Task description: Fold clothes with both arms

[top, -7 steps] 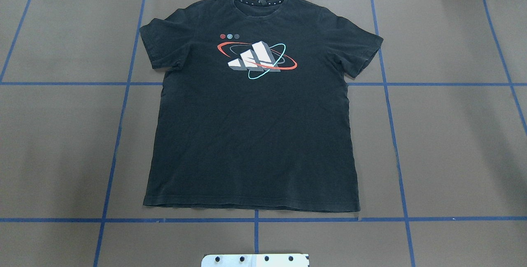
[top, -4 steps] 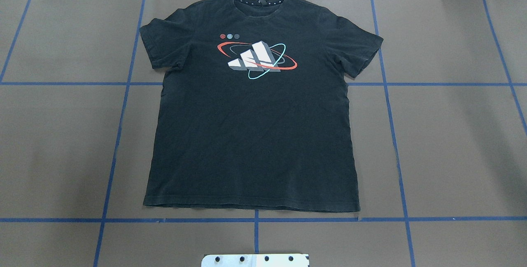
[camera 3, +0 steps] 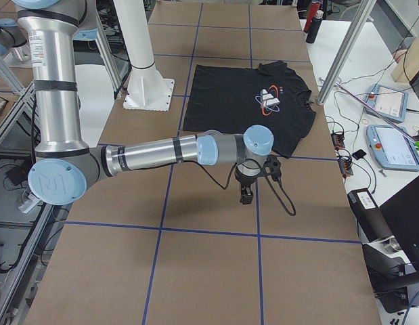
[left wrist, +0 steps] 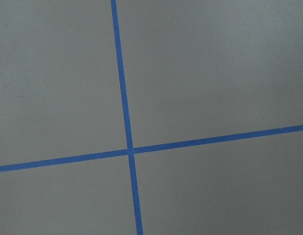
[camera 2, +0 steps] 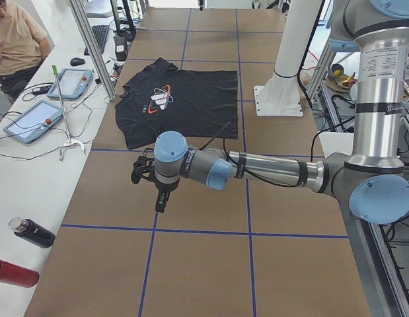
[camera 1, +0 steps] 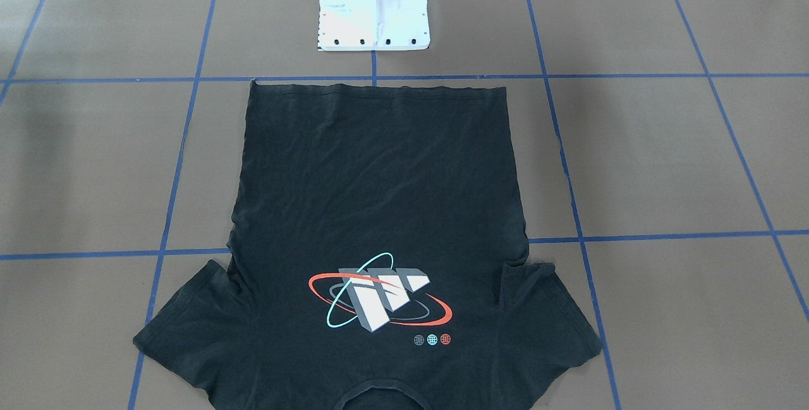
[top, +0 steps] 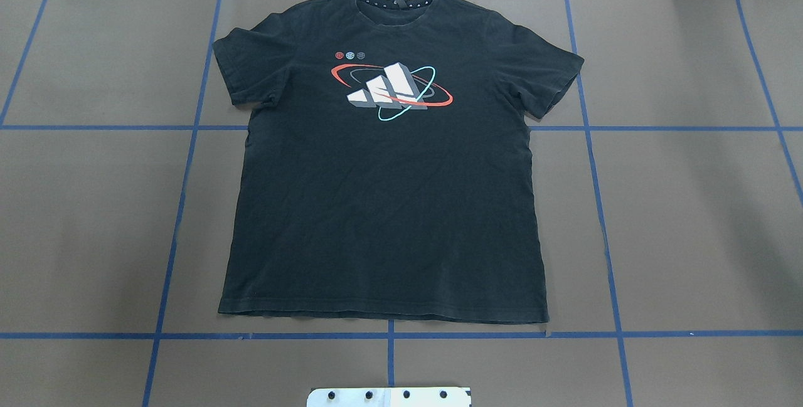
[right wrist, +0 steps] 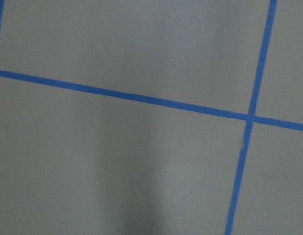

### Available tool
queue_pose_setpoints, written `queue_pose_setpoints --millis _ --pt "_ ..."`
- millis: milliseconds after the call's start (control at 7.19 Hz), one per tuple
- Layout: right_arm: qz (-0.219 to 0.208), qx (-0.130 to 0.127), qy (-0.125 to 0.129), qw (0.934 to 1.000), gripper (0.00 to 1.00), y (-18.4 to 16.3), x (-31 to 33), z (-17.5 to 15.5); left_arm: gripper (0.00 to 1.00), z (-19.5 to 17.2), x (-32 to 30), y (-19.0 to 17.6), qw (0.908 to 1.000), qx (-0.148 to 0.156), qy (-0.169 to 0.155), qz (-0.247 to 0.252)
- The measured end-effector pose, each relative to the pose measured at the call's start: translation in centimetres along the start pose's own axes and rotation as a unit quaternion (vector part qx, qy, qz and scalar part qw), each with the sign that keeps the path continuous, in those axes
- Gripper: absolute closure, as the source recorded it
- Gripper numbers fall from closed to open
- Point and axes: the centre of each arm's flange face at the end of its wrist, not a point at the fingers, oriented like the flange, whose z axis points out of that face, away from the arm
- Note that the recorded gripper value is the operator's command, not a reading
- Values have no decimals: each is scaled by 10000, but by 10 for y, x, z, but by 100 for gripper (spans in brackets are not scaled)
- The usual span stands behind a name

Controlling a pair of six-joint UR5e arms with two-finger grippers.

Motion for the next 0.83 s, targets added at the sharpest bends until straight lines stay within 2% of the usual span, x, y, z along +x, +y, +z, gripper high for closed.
queue_pose_setpoints --millis 278,417,557,835 --pt "534 265 -132 9981 1 -76 -64 21 0 -3 7 0 9997 97 191 138" --pt "779 538 -289 9951 2 -118 -96 40 0 -3 7 3 9995 126 234 179" --pt "852 872 -380 9918 4 -146 -121 61 0 -2 7 5 9994 142 250 205" --pt "538 1625 -107 9852 3 -179 -171 113 0 -2 7 6 9991 199 260 274"
